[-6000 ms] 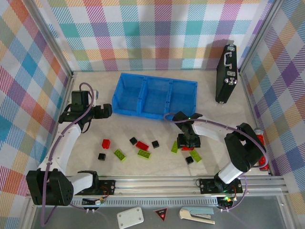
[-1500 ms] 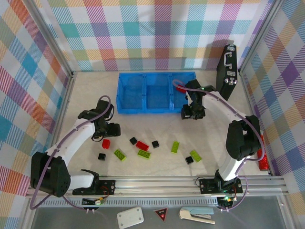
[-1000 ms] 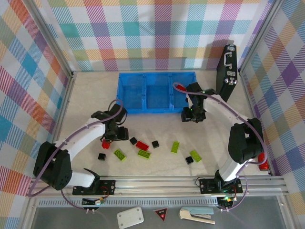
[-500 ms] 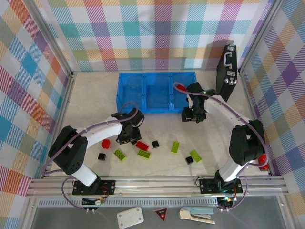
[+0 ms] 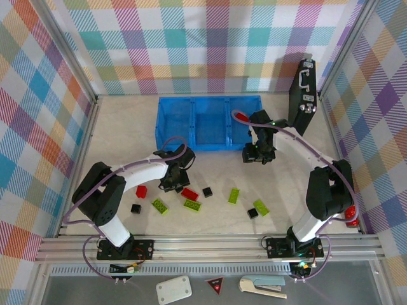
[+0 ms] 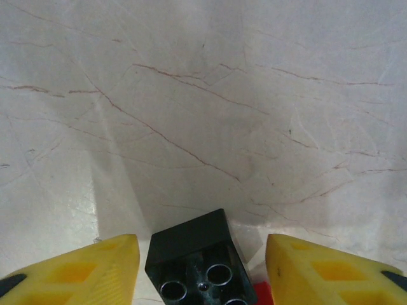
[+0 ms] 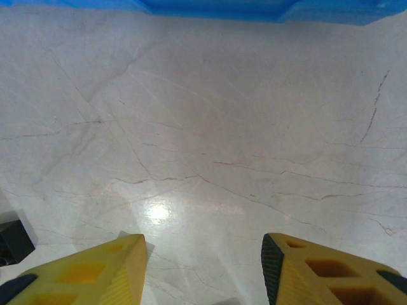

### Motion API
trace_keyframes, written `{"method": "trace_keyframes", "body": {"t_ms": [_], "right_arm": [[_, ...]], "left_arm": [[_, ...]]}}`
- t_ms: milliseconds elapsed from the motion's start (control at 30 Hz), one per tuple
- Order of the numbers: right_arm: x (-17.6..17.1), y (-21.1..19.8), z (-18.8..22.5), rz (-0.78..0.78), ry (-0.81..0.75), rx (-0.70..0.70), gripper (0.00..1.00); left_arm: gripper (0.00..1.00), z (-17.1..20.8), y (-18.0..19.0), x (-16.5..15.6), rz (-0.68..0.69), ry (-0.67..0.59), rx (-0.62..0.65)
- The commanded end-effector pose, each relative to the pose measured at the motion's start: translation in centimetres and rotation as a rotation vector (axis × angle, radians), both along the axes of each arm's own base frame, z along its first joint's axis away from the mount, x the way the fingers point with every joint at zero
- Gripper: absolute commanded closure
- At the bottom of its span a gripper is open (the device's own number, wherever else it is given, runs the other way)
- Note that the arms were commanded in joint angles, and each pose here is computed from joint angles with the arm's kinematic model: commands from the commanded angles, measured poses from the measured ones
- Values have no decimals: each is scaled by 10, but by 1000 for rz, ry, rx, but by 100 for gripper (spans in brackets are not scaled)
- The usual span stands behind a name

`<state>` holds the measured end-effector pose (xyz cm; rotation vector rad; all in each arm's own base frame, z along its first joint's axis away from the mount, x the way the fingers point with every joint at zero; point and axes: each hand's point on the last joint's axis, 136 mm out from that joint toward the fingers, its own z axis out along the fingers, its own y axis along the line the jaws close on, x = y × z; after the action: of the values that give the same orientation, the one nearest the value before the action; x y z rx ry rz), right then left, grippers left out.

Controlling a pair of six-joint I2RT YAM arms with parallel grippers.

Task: Sort the legos into containers by color
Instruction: Pick up the lego from the center of the table.

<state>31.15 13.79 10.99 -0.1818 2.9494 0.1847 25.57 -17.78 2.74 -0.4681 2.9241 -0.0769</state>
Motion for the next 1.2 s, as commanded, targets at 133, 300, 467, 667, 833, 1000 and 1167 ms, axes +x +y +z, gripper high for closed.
{"method": "trace_keyframes", "body": {"t_ms": [133, 300, 467, 667, 833, 1000, 1167], "right_arm": [[-7, -2, 5, 21, -7, -5, 48], [-8, -3, 7, 19, -8, -5, 48], [-9, -3, 7, 15, -6, -2, 48], [-11, -3, 9, 16, -5, -3, 48], [-11, -3, 11, 15, -8, -1, 48], [-12, -3, 13, 14, -9, 4, 48], [-12, -3, 15, 9, -14, 5, 49]], "left_arm": [[51, -2, -7, -1, 1, 6, -15], [53, -5, -7, -3, -4, 15, -15], [54, -7, -6, -5, -10, 22, -15], [52, -10, -5, -10, -18, 37, -11], [54, -12, -3, -14, -19, 42, -8], [61, -11, -2, -15, -22, 39, -9], [64, -4, -1, -11, -38, 19, 3]]}}
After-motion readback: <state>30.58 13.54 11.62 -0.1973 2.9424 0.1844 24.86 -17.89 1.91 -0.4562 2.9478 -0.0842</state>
